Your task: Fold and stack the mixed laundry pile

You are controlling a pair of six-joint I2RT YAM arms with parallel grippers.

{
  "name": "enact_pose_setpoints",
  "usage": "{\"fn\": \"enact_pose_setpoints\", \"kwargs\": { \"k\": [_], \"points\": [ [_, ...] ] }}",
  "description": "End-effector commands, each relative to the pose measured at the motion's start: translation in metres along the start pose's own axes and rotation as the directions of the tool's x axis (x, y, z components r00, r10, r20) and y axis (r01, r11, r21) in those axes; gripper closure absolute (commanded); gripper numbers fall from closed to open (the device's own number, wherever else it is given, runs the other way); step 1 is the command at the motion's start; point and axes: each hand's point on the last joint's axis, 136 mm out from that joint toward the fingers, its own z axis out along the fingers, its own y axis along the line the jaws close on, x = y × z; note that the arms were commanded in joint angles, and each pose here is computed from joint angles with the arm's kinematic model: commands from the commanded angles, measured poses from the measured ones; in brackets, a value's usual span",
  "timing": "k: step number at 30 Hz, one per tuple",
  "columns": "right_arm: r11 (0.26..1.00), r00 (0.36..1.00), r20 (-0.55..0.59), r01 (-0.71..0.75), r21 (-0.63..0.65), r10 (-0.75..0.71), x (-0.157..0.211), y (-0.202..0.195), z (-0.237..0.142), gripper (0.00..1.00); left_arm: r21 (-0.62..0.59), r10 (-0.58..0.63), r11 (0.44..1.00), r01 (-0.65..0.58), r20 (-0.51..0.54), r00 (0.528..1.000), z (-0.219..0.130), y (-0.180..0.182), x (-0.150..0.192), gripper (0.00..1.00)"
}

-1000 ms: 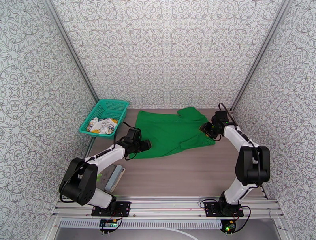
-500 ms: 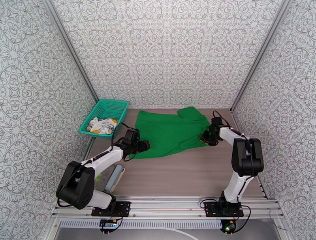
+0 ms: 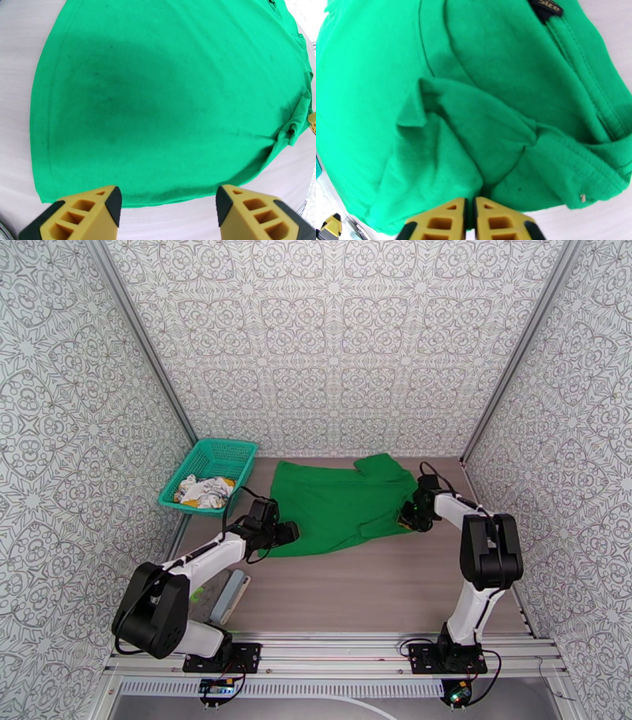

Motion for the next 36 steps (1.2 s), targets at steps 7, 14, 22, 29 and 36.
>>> {"fn": "enact_pose_setpoints", "kwargs": {
  "k": [7, 14, 22, 29, 36],
  "points": [
    [1.0, 0.996, 0.092, 0.022, -0.004, -0.022, 0.002, 0.007, -0.045, 1.0, 0.004, -0.008, 1.0, 0.008, 0.011, 1.0, -0.008, 0.005, 0.002, 0.32],
    [1.0, 0.994, 0.106, 0.009, -0.025, -0.006, 0.027, 0.003, -0.072, 1.0, 0.015, -0.01, 1.0, 0.01, 0.025, 1.0, -0.016, 0.005, 0.003, 0.32],
    [1.0, 0.996, 0.094, -0.008, 0.021, 0.006, 0.088, -0.029, -0.108, 1.0, 0.022, -0.009, 1.0, 0.008, 0.052, 0.999, -0.036, 0.008, 0.009, 0.31],
    [0.996, 0.996, 0.027, -0.081, 0.044, 0.08, 0.151, -0.06, -0.114, 1.0, 0.033, -0.005, 0.999, 0.003, 0.059, 0.998, -0.052, 0.01, 0.019, 0.31],
    [0.983, 0.987, 0.014, -0.159, 0.088, 0.159, 0.184, -0.087, -0.108, 0.95, 0.026, -0.003, 1.0, 0.002, 0.051, 0.999, -0.061, 0.017, 0.033, 0.3]
  ]
}}
